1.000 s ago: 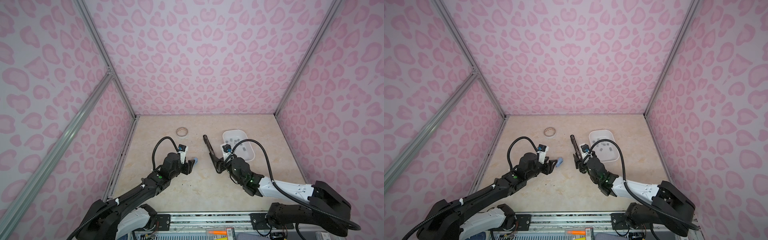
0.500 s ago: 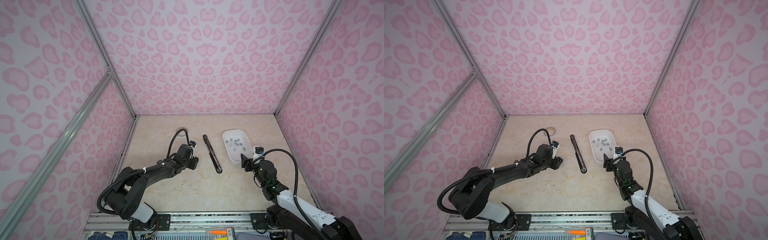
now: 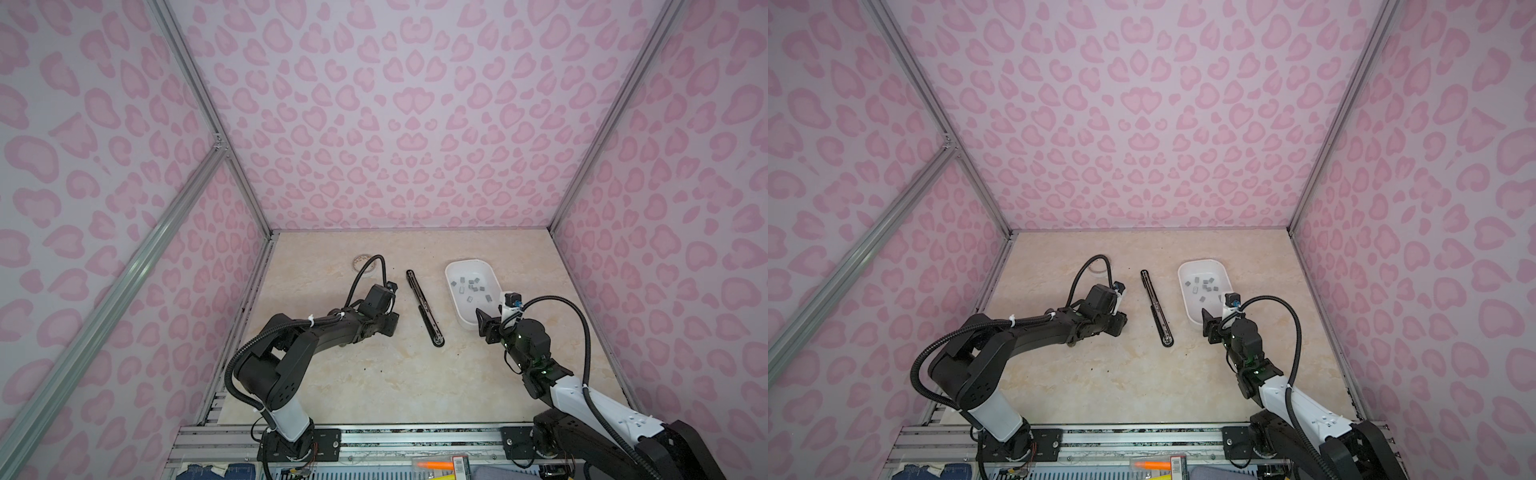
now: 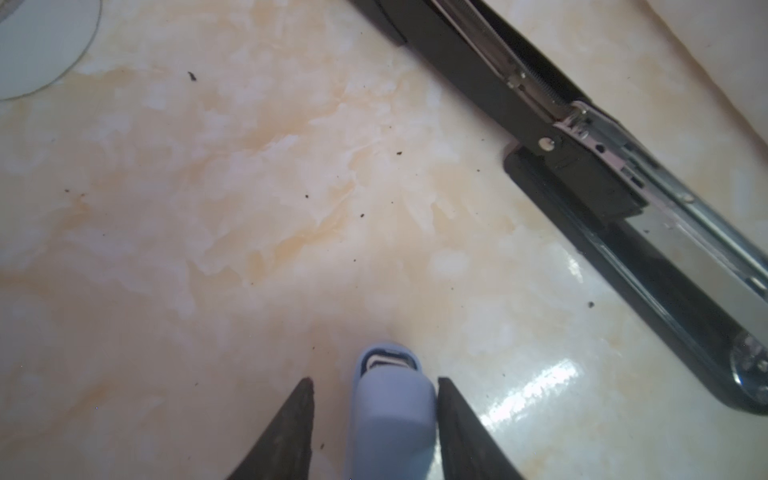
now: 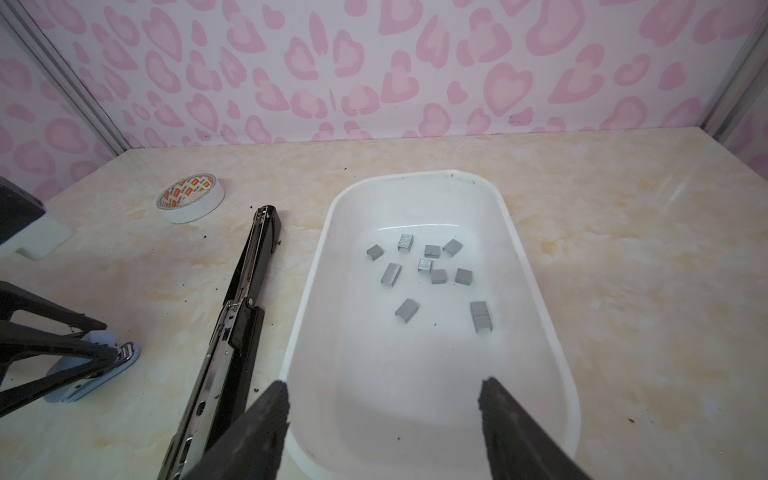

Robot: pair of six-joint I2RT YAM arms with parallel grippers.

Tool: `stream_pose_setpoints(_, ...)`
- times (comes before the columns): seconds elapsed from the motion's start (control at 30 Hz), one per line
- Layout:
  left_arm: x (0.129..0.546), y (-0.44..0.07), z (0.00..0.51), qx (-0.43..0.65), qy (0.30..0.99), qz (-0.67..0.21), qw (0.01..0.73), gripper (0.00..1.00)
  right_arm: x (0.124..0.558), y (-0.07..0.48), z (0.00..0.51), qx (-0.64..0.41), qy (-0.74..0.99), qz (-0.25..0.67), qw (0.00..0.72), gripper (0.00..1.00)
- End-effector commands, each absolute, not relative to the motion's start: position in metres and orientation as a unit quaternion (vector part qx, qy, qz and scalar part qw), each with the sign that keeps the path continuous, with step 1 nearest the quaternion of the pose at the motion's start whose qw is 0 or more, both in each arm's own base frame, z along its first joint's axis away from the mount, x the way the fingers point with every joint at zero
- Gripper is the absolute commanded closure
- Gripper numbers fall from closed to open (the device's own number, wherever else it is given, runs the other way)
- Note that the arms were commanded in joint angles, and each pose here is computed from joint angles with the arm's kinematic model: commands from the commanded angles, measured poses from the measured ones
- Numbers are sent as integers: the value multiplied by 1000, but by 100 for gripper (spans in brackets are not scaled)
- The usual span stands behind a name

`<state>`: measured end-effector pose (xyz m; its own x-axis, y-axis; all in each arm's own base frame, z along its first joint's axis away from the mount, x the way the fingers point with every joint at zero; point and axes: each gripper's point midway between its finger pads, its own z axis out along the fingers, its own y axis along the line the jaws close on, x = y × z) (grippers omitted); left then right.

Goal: Load the staples into the stapler
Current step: 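Grasp the small light-blue stapler with the left gripper while right moves over tray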

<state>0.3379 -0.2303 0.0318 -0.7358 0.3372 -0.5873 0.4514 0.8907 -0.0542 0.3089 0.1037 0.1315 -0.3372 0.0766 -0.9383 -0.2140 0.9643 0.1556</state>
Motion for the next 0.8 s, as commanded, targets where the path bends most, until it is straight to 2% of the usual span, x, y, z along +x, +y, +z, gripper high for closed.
stream_pose_setpoints(0.0,342,-231,28,221,927,-86,291,58,311,114,134,-67,806,135,572,28)
stream_pose_setpoints(0.07,342,-233,27,223,928,-89,287,68,312,118,131,-75,810,130,567,28)
stream_pose_setpoints(0.13,341,-235,30,226,926,-96,288,73,313,119,130,-77,813,126,563,28)
stream_pose_setpoints(0.27,339,-240,44,230,918,-115,301,76,314,123,128,-84,816,119,560,29)
stream_pose_setpoints(0.3,338,-241,47,231,917,-121,302,75,314,124,129,-87,815,116,560,29)
stream_pose_setpoints(0.43,336,-242,52,231,916,-128,303,59,313,127,129,-93,815,110,561,28)
stream_pose_setpoints(0.5,337,-242,51,232,916,-127,302,55,313,127,128,-95,816,110,560,28)
stream_pose_setpoints(0.77,334,-243,43,233,919,-128,292,53,311,130,129,-100,814,104,562,28)
